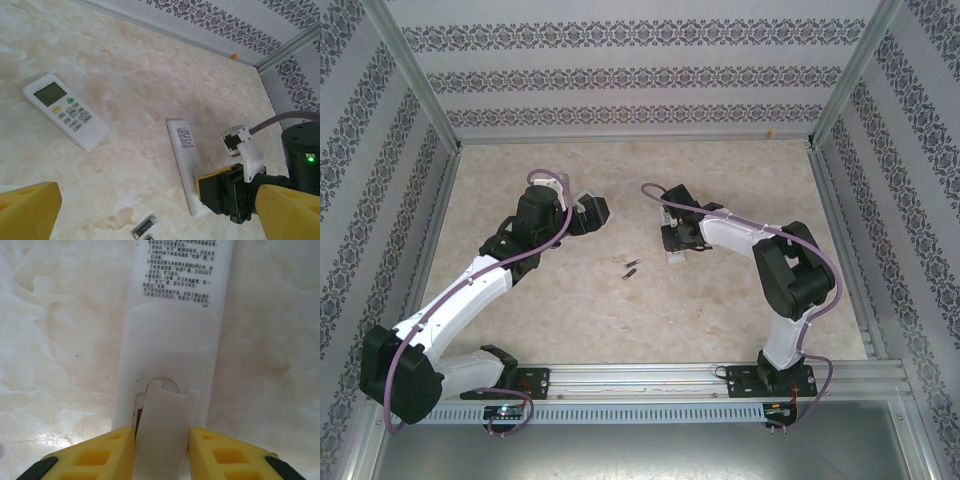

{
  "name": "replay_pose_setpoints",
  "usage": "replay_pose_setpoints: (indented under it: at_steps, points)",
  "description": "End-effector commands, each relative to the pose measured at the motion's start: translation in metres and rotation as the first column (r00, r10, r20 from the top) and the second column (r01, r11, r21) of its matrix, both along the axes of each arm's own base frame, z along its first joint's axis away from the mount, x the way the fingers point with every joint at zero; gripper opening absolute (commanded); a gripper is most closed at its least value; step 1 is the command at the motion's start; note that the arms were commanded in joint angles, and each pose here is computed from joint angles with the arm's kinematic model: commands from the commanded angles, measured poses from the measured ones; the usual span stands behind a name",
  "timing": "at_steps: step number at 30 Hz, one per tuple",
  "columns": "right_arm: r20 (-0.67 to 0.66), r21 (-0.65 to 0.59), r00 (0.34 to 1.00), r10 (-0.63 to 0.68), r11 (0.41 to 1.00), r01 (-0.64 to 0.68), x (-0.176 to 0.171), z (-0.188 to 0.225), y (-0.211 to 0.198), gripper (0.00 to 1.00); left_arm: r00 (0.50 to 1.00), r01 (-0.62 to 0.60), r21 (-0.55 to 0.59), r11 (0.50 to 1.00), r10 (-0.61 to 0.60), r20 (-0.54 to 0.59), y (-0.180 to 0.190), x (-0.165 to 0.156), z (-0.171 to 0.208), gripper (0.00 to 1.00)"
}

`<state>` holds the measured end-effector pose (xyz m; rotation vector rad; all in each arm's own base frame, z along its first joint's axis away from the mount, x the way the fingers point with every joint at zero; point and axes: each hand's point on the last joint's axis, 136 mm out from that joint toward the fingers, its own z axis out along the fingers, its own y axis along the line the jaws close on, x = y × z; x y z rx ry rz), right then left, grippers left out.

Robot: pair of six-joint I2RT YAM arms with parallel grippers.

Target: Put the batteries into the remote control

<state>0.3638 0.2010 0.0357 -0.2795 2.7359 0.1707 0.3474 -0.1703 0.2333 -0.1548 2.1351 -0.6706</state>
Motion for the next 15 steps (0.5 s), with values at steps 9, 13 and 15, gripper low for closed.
replay_pose_setpoints:
  at_steps: [9, 13, 15]
  points:
    - [0.007, 0.152, 0.999, 0.047, 0.987, -0.048, -0.004, 0.016, 0.026, 0.32, 1.000, 0.014, -0.022, 1.000, -0.014, 0.019, -0.004, 0.000, 0.004, 1.00]
    - [0.009, 0.148, 0.998, 0.055, 0.987, -0.056, -0.008, 0.014, 0.024, 0.32, 1.000, 0.016, -0.027, 1.000, -0.015, 0.018, -0.005, 0.000, 0.004, 1.00]
    - [0.007, 0.144, 0.998, 0.057, 0.988, -0.057, -0.008, 0.012, 0.024, 0.32, 1.000, 0.015, -0.027, 1.000, -0.015, 0.017, -0.006, 0.001, 0.003, 1.00]
